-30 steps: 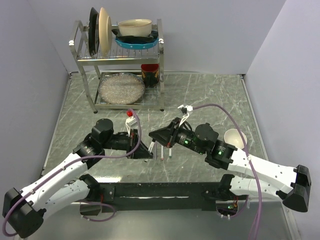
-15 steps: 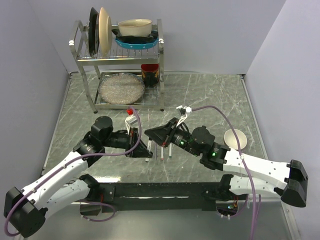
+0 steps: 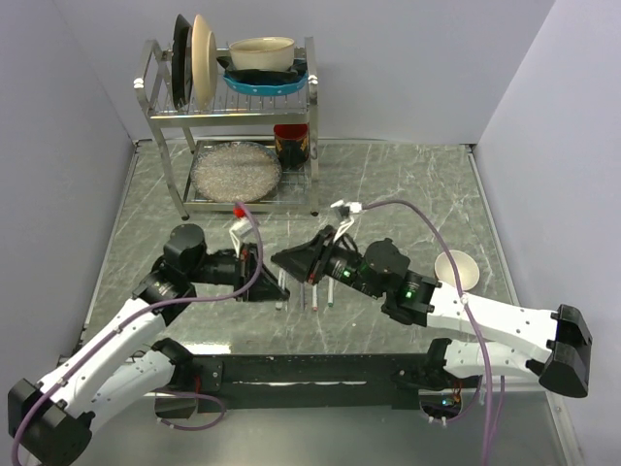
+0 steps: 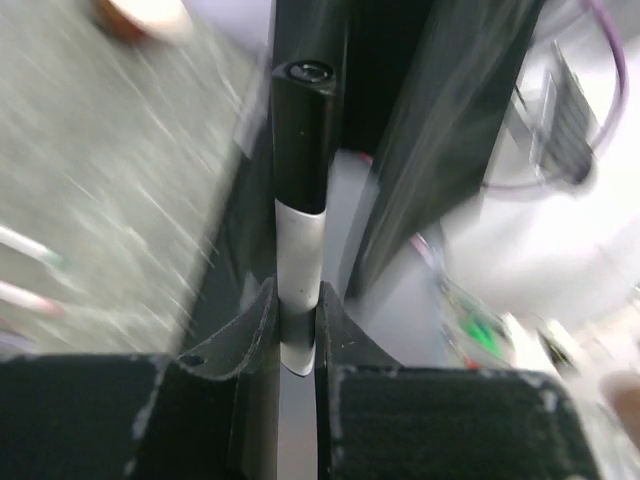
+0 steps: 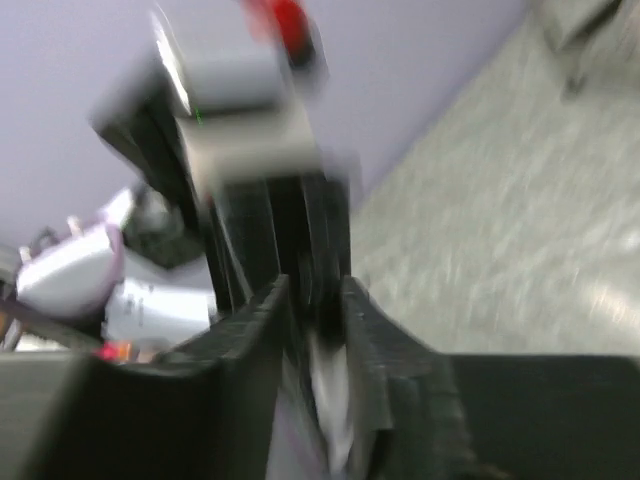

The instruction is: Insert the pens into the pen caps

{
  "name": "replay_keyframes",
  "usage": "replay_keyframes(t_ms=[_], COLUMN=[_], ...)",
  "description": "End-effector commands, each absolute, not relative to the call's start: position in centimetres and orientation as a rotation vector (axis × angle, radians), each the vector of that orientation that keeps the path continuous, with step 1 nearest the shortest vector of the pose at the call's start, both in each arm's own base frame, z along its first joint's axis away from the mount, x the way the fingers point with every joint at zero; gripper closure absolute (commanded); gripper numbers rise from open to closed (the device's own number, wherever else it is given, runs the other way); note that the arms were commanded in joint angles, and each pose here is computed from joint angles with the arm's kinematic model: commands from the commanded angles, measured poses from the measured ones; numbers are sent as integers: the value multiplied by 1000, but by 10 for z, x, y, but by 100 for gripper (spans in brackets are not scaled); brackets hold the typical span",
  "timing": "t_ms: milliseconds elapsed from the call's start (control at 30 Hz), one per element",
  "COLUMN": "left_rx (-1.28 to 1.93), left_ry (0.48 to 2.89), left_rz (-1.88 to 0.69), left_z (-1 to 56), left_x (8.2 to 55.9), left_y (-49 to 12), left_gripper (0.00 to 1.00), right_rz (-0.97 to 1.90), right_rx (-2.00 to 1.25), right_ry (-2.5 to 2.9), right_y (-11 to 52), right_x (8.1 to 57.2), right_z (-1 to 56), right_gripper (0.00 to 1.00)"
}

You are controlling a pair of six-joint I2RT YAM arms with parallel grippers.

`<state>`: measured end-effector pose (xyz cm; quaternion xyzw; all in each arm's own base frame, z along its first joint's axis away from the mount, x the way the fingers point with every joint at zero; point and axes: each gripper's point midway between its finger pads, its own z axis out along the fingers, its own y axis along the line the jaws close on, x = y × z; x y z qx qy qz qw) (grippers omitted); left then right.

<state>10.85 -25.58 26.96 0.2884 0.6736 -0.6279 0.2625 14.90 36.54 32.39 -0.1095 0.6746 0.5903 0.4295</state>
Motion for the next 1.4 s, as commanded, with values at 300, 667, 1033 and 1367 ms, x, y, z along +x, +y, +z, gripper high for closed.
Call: replay_keyframes(t_ms=[300,667,1033,1367], left_rx=[529,182,31,-27], left_ry=[1649,2188,2520,2628], left_rz=[-1385,-1166,-1067,-890], left_z=[305,178,75,39], left_x=[167,212,189,206], left_y=[-236,-227,-249,-245], left_gripper=[99,99,94,91], right_rz=[1471,1241,1101,1064], right_rx=[-175,-23,27,18], right_ry=[1811,1834,1931,1950], right_y=[337,266,257,252], right_x=[144,151,161,161], right_z=[365,331,301,300], right_gripper=[16,0,0,0])
